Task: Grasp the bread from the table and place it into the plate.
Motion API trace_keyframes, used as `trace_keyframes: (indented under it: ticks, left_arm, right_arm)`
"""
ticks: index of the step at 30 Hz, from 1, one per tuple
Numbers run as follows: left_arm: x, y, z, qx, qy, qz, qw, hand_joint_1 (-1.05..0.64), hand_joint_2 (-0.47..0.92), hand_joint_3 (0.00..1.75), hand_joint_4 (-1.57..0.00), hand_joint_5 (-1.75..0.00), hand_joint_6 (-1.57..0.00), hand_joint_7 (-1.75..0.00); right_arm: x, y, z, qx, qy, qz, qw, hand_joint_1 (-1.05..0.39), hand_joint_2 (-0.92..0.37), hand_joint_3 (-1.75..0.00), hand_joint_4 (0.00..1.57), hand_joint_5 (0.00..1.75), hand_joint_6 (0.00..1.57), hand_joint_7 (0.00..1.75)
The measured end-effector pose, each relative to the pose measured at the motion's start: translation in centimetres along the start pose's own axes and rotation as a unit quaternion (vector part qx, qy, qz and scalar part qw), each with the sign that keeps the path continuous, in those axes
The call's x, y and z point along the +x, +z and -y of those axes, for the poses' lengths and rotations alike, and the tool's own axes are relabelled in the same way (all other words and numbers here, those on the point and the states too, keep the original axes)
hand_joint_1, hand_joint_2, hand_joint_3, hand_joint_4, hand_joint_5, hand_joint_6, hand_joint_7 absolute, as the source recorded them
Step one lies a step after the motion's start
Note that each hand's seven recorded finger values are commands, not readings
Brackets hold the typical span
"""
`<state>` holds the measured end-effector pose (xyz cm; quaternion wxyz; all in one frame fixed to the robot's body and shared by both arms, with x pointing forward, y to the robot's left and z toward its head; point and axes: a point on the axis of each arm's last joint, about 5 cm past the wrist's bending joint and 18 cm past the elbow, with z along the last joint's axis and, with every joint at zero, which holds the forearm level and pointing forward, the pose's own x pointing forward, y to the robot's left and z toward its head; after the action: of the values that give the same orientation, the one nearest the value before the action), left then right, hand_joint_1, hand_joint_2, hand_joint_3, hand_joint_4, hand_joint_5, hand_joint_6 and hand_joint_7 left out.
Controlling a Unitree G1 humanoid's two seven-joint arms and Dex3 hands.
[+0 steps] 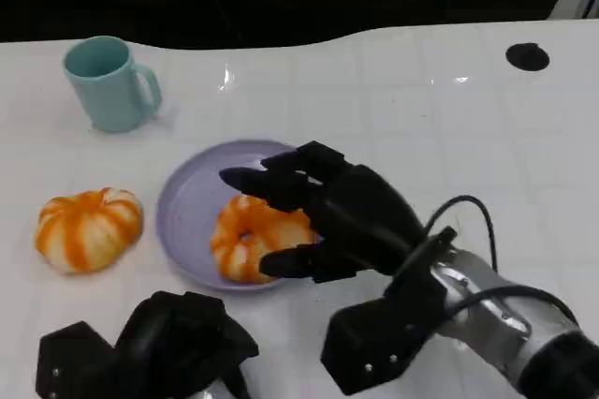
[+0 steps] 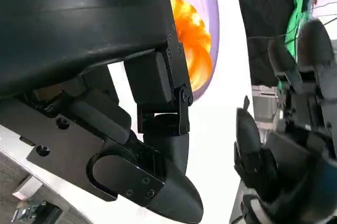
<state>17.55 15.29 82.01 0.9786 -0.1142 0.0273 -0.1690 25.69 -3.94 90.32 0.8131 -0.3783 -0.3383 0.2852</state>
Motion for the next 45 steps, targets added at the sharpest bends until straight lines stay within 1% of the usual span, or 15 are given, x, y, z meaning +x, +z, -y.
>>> trace_keyframes:
  ticks: [2,4,6,9,11,12,13,14,17,19,24,28,35,41,45]
  left_arm:
    - [0.0,0.0,0.0,0.000,-0.001,0.000,1.000,-1.05,0.80,0.01,-1.49,-0.94,-1.57,-0.49]
    - [0.0,0.0,0.0,-0.001,0.001,-0.001,1.000,-1.05,0.80,0.01,-1.49,-0.94,-1.57,-0.48]
    - [0.0,0.0,0.0,-0.001,0.003,-0.002,1.000,-1.05,0.80,0.01,-1.49,-0.93,-1.57,-0.48]
    - [0.1,0.0,0.1,-0.001,0.001,-0.001,1.000,-1.05,0.81,0.01,-1.49,-0.93,-1.57,-0.48]
    - [0.1,0.0,0.2,-0.001,0.000,-0.001,1.000,-1.05,0.81,0.01,-1.49,-0.93,-1.57,-0.48]
    - [0.1,0.0,0.2,-0.001,0.001,-0.002,1.000,-1.05,0.81,0.01,-1.49,-0.93,-1.57,-0.48]
    - [0.2,0.0,0.2,0.000,0.001,-0.002,1.000,-1.05,0.81,0.01,-1.49,-0.93,-1.57,-0.48]
    - [0.2,0.0,0.3,0.000,0.000,-0.002,1.000,-1.05,0.81,0.01,-1.50,-0.93,-1.57,-0.48]
    - [0.2,0.0,0.4,0.000,-0.001,-0.002,1.000,-1.05,0.80,0.00,-1.50,-0.93,-1.57,-0.47]
    - [0.3,0.0,0.4,-0.003,-0.001,-0.002,1.000,-1.05,0.79,0.00,-1.50,-0.93,-1.57,-0.47]
    - [0.2,-0.1,0.4,-0.007,0.000,-0.006,1.000,-1.05,0.78,0.00,-1.51,-0.92,-1.57,-0.48]
    - [0.3,-0.1,0.4,-0.008,0.000,-0.008,1.000,-1.05,0.78,0.00,-1.50,-0.92,-1.57,-0.48]
    - [0.3,0.0,0.4,-0.007,0.000,-0.006,1.000,-1.05,0.79,0.00,-1.50,-0.92,-1.57,-0.47]
    - [0.3,0.0,0.3,-0.006,0.000,-0.005,1.000,-1.05,0.79,0.01,-1.50,-0.92,-1.57,-0.47]
    - [0.2,0.1,0.1,-0.009,0.004,-0.003,1.000,-1.05,0.79,0.00,-1.50,-0.92,-1.57,-0.47]
  right_arm:
    - [-0.5,-0.1,0.16,0.011,-0.016,0.001,0.9998,-0.50,-0.92,-0.17,0.38,0.67,0.60,0.14]
    - [-1.4,-0.3,0.35,0.029,-0.037,0.008,0.9988,-0.48,-0.92,-0.17,0.42,0.69,0.64,0.16]
    - [-2.3,-0.5,0.57,0.040,-0.053,0.005,0.9978,-0.46,-0.92,-0.16,0.48,0.72,0.70,0.18]
    - [-3.7,-0.8,1.00,0.050,-0.076,-0.005,0.9959,-0.42,-0.91,-0.14,0.63,0.91,0.84,0.28]
    - [-4.6,-1.0,1.25,0.054,-0.089,-0.009,0.9945,-0.37,-0.87,-0.17,0.69,1.10,0.85,0.47]
    - [-5.1,-1.0,1.32,0.057,-0.096,-0.010,0.9937,-0.34,-0.76,-0.38,0.72,1.19,0.82,0.66]
    - [-5.6,-1.1,1.33,0.062,-0.103,-0.013,0.9927,-0.32,-0.62,-0.66,0.74,1.27,0.80,0.79]
    - [-6.1,-1.1,1.35,0.066,-0.111,-0.016,0.9915,-0.31,-0.55,-0.79,0.75,1.31,0.80,0.86]
    - [-7.3,-1.3,1.36,0.077,-0.124,-0.023,0.9890,-0.24,-0.42,-1.11,0.77,1.54,0.79,1.09]
    - [-8.3,-1.4,1.43,0.076,-0.127,-0.027,0.9886,-0.24,-0.41,-1.17,0.76,1.63,0.78,1.16]
    - [-10.9,-1.9,1.39,0.072,-0.120,-0.057,0.9885,-0.25,-0.41,-1.21,0.73,1.74,0.75,1.28]
    - [-12.1,-1.9,1.33,0.071,-0.120,-0.066,0.9880,-0.27,-0.40,-1.22,0.73,1.74,0.72,1.34]
    - [-14.3,-1.8,1.56,0.054,-0.115,-0.086,0.9881,-0.30,-0.51,-1.10,0.71,1.75,0.65,1.45]
    - [-16.1,-1.2,0.84,0.062,-0.109,-0.111,0.9859,-0.31,-0.53,-1.11,0.71,1.75,0.64,1.48]
    - [-16.9,-0.9,0.66,0.061,-0.106,-0.122,0.9849,-0.32,-0.54,-1.12,0.70,1.75,0.61,1.52]
